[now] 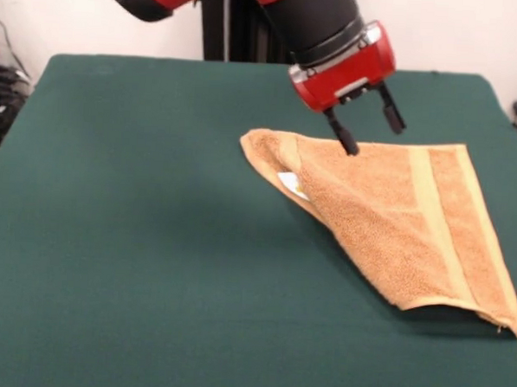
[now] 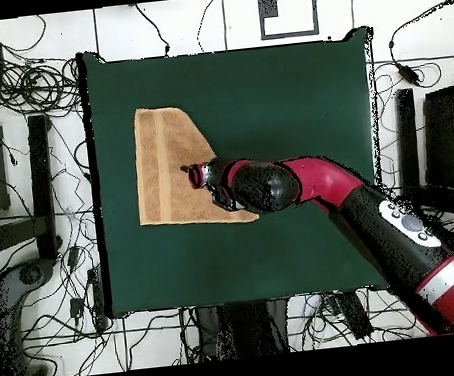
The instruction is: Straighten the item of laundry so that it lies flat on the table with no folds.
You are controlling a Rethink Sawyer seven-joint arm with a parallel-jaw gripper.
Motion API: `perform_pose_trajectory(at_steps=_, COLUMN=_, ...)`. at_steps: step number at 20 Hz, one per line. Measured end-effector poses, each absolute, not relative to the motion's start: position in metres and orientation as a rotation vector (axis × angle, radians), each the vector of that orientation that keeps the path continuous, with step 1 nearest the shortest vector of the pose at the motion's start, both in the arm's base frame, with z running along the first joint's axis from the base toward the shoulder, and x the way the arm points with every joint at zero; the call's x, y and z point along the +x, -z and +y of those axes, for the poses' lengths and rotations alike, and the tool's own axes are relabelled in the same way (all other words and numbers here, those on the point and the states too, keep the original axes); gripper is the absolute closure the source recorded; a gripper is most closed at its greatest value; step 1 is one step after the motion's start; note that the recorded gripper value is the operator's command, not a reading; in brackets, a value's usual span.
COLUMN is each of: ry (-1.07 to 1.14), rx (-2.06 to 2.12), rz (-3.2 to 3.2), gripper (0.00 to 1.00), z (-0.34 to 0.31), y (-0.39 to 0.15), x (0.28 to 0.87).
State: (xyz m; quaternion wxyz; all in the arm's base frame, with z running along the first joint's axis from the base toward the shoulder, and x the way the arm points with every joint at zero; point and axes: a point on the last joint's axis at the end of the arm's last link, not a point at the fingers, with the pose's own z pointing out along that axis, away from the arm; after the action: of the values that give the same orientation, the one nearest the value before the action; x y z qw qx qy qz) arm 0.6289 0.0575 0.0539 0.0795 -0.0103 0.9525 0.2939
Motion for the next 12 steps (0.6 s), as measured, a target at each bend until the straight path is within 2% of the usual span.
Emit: perform_pose_trajectory(at_steps=12, ry=-0.906, rx=-0.067, rz=2.809, gripper=0.00, z=0.0543, y=-0.0480, x=0.6253)
